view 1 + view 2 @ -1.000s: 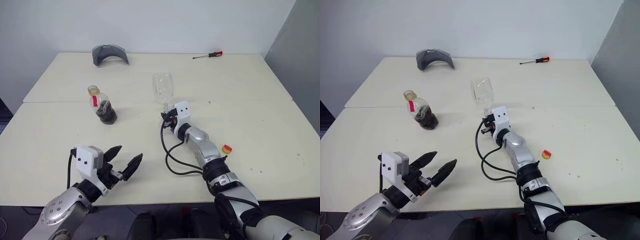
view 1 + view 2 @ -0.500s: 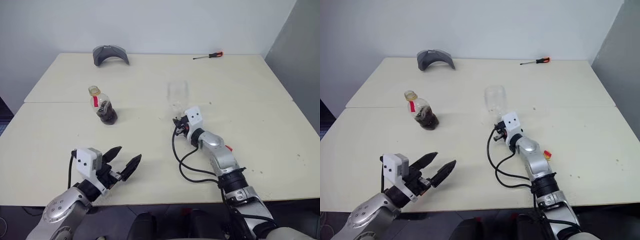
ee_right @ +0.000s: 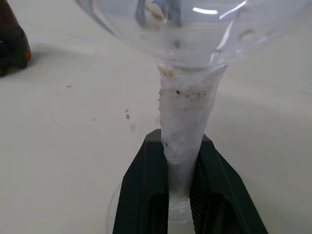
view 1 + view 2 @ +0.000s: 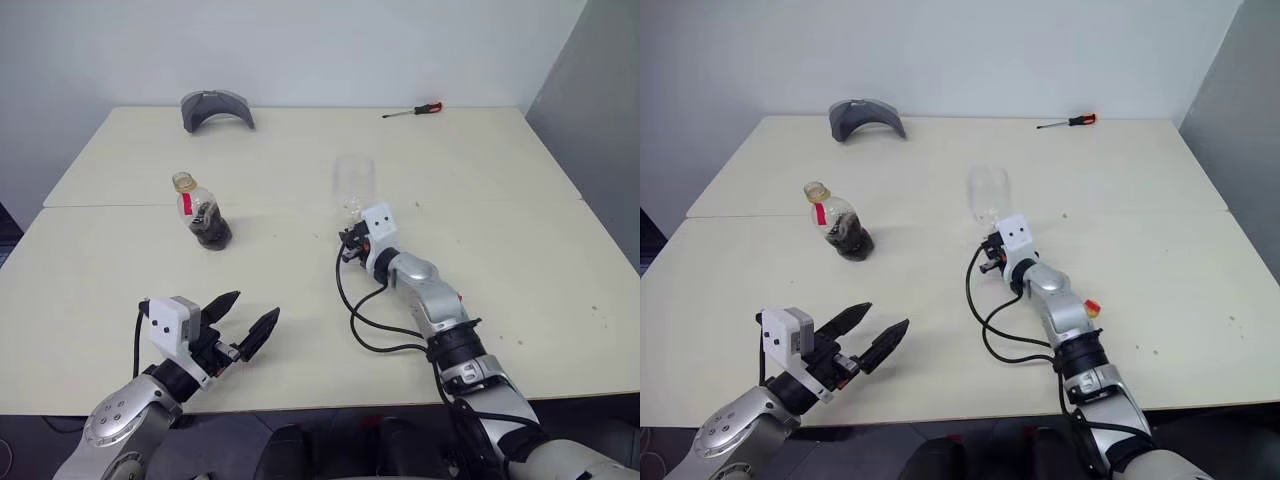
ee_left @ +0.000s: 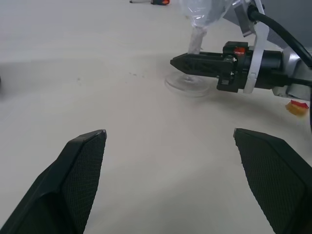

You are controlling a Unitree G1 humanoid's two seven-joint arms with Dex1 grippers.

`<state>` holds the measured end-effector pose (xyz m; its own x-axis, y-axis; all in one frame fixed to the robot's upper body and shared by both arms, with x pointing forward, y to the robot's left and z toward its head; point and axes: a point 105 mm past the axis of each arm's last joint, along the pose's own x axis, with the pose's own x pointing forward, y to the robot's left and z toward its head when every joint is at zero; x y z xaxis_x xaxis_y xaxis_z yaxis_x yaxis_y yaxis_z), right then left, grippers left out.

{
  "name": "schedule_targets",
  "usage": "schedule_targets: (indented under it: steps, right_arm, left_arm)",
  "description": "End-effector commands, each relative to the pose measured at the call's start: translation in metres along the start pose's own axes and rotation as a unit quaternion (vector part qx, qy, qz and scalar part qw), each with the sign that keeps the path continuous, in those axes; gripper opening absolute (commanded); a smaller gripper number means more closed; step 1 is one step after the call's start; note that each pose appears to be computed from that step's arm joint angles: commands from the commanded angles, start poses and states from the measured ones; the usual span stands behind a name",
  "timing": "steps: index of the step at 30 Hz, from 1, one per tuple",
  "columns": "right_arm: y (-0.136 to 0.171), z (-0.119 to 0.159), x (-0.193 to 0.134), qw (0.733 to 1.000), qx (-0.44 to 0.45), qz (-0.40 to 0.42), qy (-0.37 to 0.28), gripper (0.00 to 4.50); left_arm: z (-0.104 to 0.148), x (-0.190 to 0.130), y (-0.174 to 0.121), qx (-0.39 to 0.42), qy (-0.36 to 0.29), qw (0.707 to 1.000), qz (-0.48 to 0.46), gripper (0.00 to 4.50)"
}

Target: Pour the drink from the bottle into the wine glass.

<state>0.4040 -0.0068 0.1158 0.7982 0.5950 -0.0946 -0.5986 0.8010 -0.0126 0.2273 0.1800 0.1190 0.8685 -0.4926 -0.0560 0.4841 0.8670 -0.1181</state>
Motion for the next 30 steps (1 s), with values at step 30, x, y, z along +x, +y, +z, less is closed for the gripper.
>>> schedule_targets:
  steps: [30]
  right_arm:
    - [0.025, 0.002, 0.021, 0.996, -0.054, 0.036, -0.061, 1.82]
  left_arm:
    - [0.033, 0.021, -0.009, 0.024, -0.029, 0.999, -0.006, 4.5]
